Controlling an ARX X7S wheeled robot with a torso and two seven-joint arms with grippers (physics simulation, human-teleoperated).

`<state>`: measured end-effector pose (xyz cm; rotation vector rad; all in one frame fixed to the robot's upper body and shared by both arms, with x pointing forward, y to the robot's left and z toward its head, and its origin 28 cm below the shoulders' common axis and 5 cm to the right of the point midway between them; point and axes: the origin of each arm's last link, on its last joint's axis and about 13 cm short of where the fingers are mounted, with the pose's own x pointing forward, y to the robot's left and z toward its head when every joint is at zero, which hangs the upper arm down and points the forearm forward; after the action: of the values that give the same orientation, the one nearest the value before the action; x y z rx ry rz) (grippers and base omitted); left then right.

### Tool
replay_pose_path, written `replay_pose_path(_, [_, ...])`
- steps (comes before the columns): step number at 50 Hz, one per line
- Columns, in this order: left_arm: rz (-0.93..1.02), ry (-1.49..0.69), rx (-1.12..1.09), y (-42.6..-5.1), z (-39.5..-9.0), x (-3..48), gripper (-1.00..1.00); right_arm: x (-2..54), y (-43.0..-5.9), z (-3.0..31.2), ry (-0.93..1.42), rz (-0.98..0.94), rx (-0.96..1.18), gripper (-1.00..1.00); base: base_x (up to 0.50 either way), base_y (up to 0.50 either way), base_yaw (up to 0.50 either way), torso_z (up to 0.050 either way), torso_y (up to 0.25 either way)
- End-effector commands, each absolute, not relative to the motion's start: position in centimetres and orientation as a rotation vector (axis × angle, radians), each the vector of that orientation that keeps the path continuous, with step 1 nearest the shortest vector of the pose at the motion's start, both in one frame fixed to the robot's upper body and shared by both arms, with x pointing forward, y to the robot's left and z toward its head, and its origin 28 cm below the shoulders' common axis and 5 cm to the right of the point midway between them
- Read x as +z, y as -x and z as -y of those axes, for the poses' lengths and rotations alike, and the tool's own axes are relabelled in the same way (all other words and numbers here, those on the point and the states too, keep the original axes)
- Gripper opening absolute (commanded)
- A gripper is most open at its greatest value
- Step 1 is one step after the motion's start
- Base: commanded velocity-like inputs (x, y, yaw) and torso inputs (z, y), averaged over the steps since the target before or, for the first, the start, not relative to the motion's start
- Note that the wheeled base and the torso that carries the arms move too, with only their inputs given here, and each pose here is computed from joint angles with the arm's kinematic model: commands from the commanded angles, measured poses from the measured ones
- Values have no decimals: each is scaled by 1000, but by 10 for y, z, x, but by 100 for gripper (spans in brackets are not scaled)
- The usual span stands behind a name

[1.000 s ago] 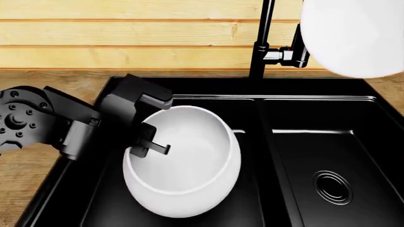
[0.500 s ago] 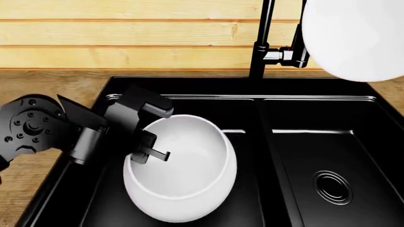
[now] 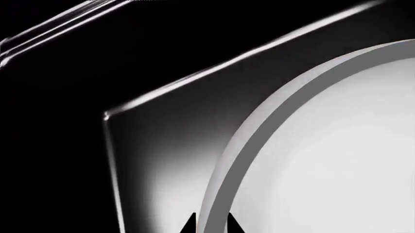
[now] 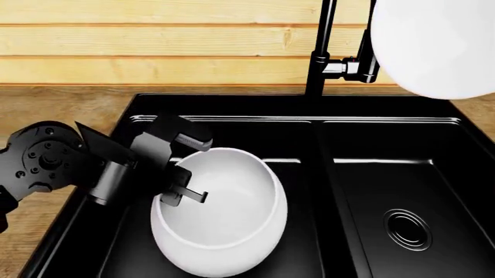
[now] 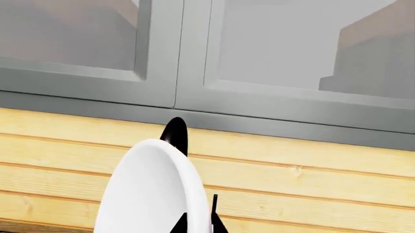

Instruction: Stack the bowls in the sink.

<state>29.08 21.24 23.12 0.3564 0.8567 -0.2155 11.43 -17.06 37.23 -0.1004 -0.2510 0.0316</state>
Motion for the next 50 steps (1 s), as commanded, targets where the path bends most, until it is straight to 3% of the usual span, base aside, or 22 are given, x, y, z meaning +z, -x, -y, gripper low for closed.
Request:
replay_pose_path(1, [-863,-356,-210,-293,-213,228,-100,377,-112,171,102,292,21,-100,0,0,0,0,0])
replay_pose_path(50, [-922,-357,-234,-305,-210,195,-100,378,-111,170,109,293,32,-100,0,0,0,0,0])
